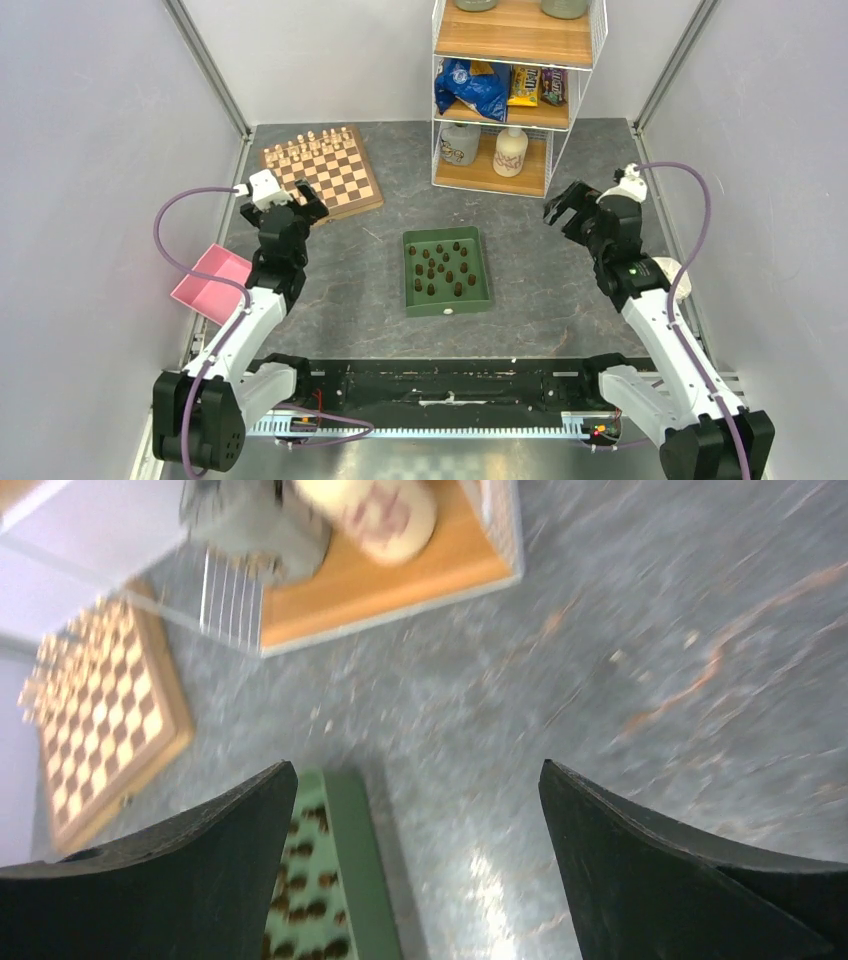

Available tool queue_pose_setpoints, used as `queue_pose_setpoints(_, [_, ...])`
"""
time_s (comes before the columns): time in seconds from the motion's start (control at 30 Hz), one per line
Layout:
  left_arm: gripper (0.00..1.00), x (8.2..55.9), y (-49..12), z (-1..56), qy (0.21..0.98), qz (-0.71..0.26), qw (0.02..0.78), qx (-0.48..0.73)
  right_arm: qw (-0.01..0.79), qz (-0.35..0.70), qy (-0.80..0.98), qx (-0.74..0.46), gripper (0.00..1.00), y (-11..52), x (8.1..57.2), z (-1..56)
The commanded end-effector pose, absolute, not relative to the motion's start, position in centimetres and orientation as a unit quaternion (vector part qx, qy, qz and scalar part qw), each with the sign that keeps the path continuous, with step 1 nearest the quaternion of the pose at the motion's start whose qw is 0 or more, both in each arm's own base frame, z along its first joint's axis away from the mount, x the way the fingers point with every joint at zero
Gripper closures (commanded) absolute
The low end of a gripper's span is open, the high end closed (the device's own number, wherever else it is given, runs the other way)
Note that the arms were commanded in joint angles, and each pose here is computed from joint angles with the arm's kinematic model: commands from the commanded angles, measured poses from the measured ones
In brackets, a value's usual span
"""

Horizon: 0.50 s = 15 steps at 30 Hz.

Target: Set up the chess pieces on the board

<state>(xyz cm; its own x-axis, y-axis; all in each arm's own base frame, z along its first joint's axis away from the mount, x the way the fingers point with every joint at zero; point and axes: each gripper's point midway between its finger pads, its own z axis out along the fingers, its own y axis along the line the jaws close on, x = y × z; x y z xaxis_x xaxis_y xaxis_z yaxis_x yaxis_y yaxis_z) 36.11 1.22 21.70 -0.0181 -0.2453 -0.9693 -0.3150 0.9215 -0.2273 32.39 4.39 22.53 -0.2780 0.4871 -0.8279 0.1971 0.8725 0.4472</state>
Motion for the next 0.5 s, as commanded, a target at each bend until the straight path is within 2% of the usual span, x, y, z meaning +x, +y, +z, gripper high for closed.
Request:
queue_pose_setpoints(0.0, [0.01,35.9,-1.3,23.1,0.734,-0.049,0.649,-0.196,0.441,0.239,0.851,0.156,0.01,10.2,29.8,19.8])
queue_pose_setpoints(0.2, [0.00,34.7,-5.8,22.4,0.763,-0.194,0.572,-0.229,0.403,0.230,0.881,0.097,0.01,12.0,28.6,19.5])
queue_pose_setpoints(0.47, [0.00,33.3,-8.6,21.3,0.790,-0.242,0.541,-0.157,0.376,0.245,0.890,0.079,0.01,13.0,28.1,18.7])
